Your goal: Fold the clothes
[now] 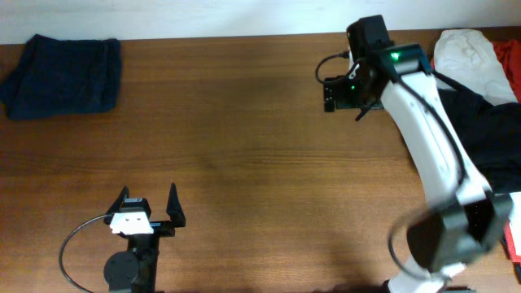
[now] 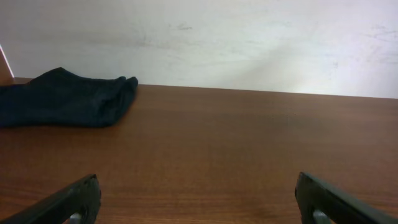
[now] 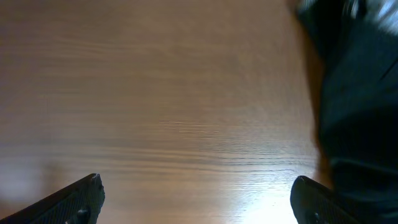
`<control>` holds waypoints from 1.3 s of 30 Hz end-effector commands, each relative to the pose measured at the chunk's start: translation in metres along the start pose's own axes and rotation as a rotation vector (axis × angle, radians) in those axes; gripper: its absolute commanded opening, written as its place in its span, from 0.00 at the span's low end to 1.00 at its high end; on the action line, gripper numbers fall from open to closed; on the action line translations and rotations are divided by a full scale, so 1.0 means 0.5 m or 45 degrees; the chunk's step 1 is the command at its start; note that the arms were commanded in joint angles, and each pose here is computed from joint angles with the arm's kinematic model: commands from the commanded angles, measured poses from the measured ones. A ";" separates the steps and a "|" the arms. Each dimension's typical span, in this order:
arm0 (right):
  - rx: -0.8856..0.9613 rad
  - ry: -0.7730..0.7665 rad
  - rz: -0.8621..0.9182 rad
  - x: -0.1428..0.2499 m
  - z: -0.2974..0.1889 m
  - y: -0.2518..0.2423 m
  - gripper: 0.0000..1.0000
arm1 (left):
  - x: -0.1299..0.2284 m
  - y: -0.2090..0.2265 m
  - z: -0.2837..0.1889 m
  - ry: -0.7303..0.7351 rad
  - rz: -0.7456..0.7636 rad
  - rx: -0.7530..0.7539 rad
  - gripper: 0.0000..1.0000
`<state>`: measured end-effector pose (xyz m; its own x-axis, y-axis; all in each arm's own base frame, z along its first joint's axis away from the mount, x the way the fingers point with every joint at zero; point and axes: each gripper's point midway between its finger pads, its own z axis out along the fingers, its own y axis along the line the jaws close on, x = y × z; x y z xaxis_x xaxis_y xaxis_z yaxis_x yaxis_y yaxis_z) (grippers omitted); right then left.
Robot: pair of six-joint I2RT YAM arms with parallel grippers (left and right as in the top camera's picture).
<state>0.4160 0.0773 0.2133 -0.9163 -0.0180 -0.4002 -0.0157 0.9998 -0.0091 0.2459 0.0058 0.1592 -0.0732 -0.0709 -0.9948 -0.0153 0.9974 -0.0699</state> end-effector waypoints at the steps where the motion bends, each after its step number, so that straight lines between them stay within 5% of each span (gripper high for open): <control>1: -0.053 -0.244 -0.112 -0.010 -0.148 0.065 0.99 | 0.004 0.006 0.000 0.003 0.019 -0.018 1.00; 7: 0.055 -0.451 -0.118 0.023 -0.274 0.022 0.99 | 0.004 0.006 0.000 0.003 0.019 -0.018 0.99; 13: 0.033 -0.580 -0.018 0.104 -0.202 -0.037 0.99 | 0.004 0.006 0.000 0.003 0.019 -0.018 0.99; 27: -0.171 -1.273 0.142 0.307 -0.128 -0.106 0.98 | 0.004 0.006 0.000 0.003 0.019 -0.018 0.99; 39: -0.152 -1.408 0.134 0.341 -0.121 -0.130 0.99 | 0.004 0.006 0.000 0.002 0.019 -0.019 0.99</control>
<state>0.2379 0.0056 0.2052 -0.0667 0.1442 -0.9873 -0.0230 0.9890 0.1460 0.2459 0.0058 0.1590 -0.0735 -0.0709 -0.9948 -0.0158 0.9974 -0.0699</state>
